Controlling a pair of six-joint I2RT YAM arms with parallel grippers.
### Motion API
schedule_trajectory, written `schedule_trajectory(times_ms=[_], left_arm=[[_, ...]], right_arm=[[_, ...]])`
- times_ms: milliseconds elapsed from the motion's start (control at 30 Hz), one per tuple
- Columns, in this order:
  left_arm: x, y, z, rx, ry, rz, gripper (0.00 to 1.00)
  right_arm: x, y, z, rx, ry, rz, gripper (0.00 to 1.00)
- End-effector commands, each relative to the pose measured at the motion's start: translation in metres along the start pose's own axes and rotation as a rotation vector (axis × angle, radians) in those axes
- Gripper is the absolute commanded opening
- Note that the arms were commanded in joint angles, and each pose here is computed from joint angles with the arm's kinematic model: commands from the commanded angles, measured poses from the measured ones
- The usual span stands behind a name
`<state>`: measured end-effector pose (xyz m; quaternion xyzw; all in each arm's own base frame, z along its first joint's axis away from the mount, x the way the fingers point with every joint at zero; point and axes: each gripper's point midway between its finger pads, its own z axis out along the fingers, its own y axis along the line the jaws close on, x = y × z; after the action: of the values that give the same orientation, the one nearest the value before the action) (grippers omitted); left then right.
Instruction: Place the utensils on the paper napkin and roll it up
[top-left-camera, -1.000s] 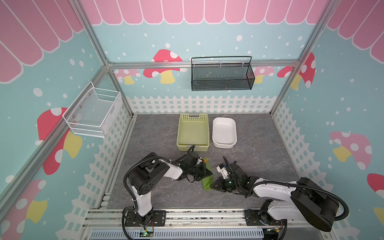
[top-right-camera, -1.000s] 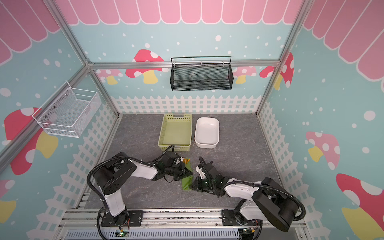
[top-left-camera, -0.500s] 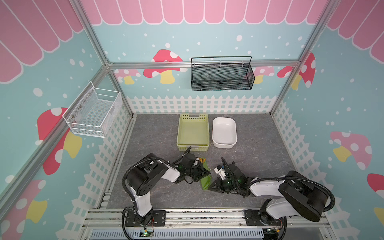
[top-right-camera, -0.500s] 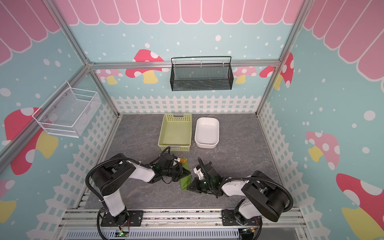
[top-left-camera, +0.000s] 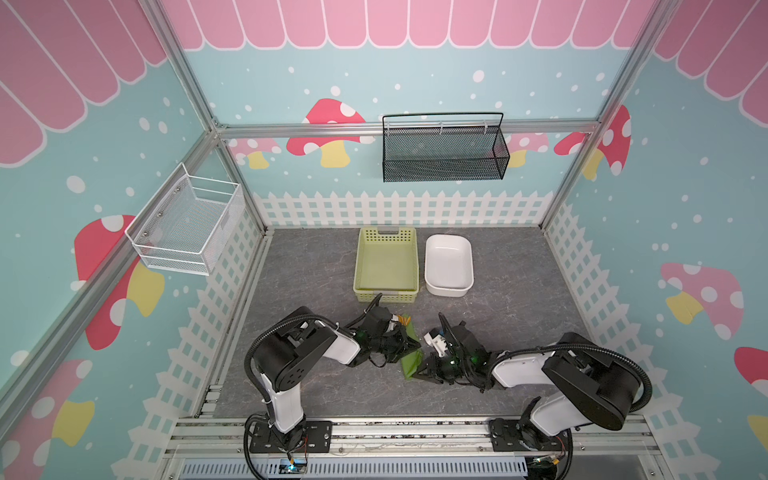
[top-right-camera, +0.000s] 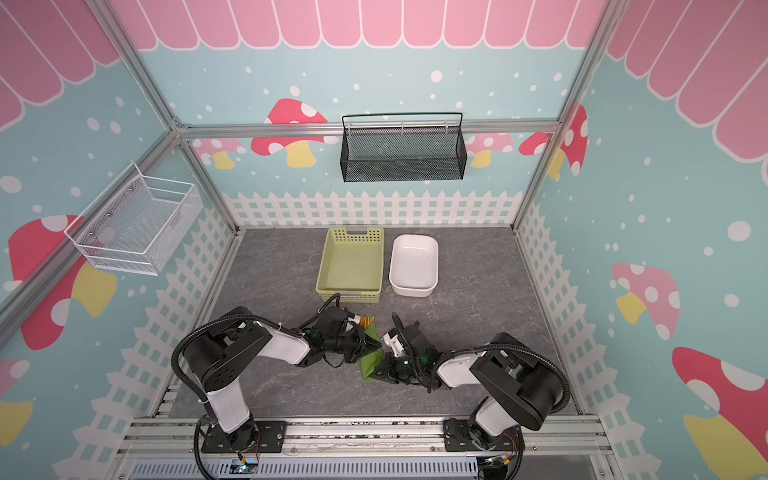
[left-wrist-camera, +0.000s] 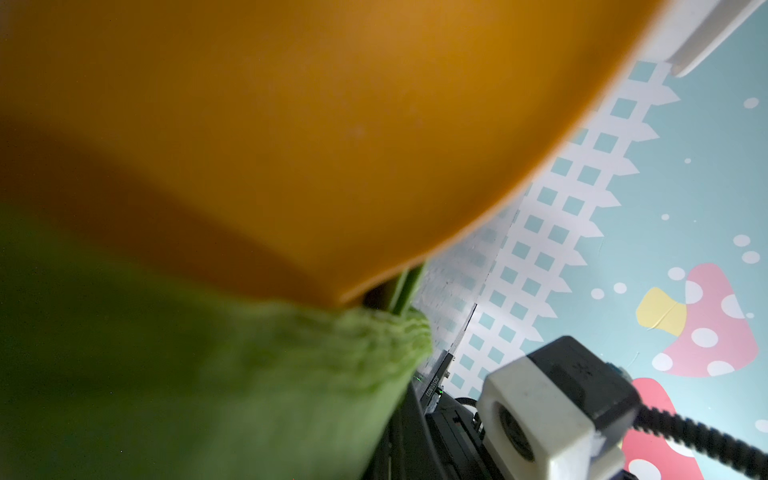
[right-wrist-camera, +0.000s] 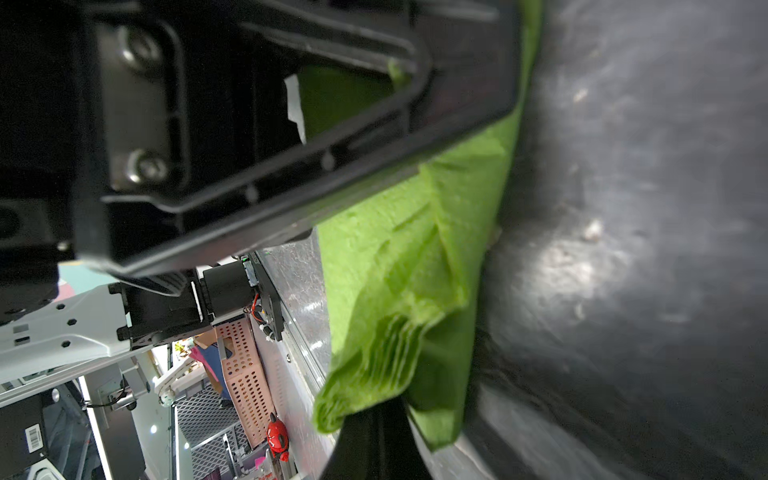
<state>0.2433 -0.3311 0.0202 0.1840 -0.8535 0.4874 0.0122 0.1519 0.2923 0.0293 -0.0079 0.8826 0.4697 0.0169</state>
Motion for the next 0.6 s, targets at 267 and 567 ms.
schedule_trajectory(times_ms=[267, 567], left_arm=[[-0.007, 0.038, -0.003, -0.107, -0.05, -0.117, 0.0], [0.0, 0.012, -0.002, -0.114, -0.031, -0.054, 0.0]], right_arm=[[0.004, -0.022, 0.008, 0.068, 0.026, 0.027, 0.0], [0.015, -0.06, 0.006, 0.251, 0.076, 0.016, 0.0]])
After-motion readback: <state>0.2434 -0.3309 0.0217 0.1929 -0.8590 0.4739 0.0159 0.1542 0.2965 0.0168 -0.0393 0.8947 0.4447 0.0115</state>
